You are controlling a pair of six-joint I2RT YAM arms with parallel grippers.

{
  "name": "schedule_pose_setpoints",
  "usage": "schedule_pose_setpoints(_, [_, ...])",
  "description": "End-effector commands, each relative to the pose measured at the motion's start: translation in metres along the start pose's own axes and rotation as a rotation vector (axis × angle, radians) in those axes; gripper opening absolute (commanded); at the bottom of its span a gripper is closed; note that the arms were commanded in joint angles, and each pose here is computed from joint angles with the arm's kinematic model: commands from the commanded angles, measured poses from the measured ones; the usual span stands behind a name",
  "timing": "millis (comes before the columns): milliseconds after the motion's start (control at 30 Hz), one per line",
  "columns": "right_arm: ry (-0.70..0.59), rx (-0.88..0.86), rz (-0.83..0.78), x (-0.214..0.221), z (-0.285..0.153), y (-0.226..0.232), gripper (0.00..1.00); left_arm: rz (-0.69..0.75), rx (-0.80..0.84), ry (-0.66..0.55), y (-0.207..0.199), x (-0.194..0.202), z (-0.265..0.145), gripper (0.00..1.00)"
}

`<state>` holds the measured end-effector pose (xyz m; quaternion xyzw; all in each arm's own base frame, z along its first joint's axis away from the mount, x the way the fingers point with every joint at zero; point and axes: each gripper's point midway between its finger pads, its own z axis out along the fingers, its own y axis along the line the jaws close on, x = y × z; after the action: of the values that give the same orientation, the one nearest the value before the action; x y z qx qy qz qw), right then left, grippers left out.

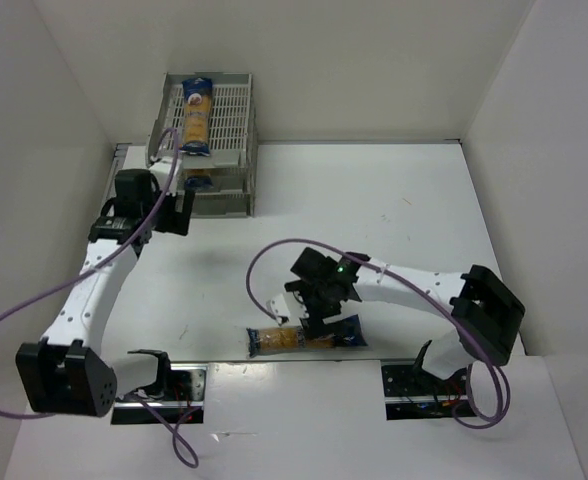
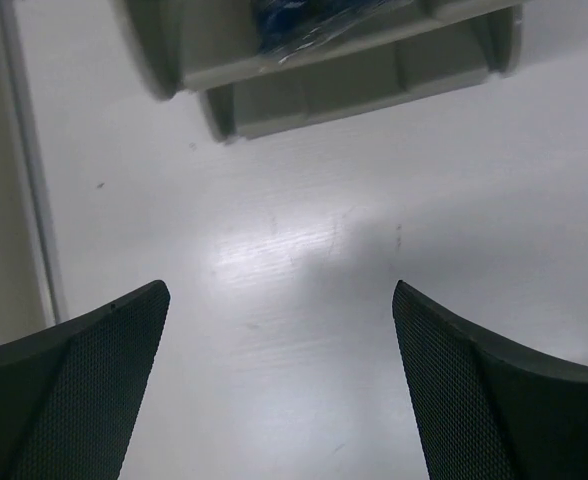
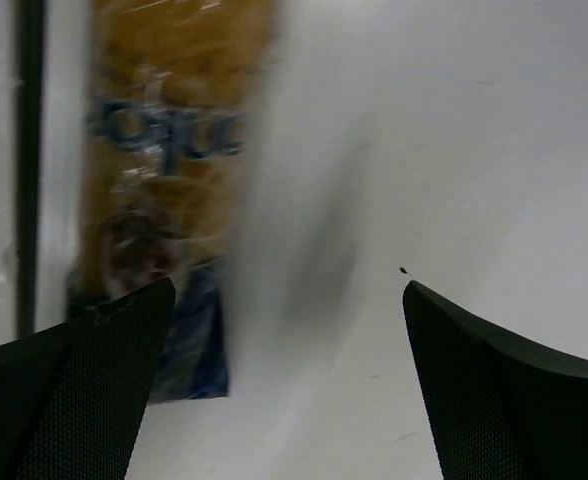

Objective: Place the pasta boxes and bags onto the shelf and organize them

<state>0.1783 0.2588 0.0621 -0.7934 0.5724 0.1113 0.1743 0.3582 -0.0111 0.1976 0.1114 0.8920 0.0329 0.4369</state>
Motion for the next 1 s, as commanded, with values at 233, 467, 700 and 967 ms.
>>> schedule_pose_setpoints(233, [-0.001,-0.103,-0.137,-0.009,-0.015,0.071,1.0,-0.154,-0.111,-0.01,0.042,0.038,-0.049,0.99])
schedule_pose_setpoints(467, [-0.017,-0.113,0.004,-0.028,0.038,0.059,1.0,-0.2,-0.129,-0.071,0.048,0.036,-0.062,0.99])
schedule_pose_setpoints(700, [0.057,-0.101,0.157,-0.028,0.088,0.042,0.81,-0.231,-0.074,-0.066,0.036,0.041,-0.056,0.99])
schedule_pose_setpoints(967, [-0.126,-0.063,0.294,-0.109,0.084,-0.003,0.0,-0.236,-0.115,-0.097,0.042,0.04,-0.059,0.99])
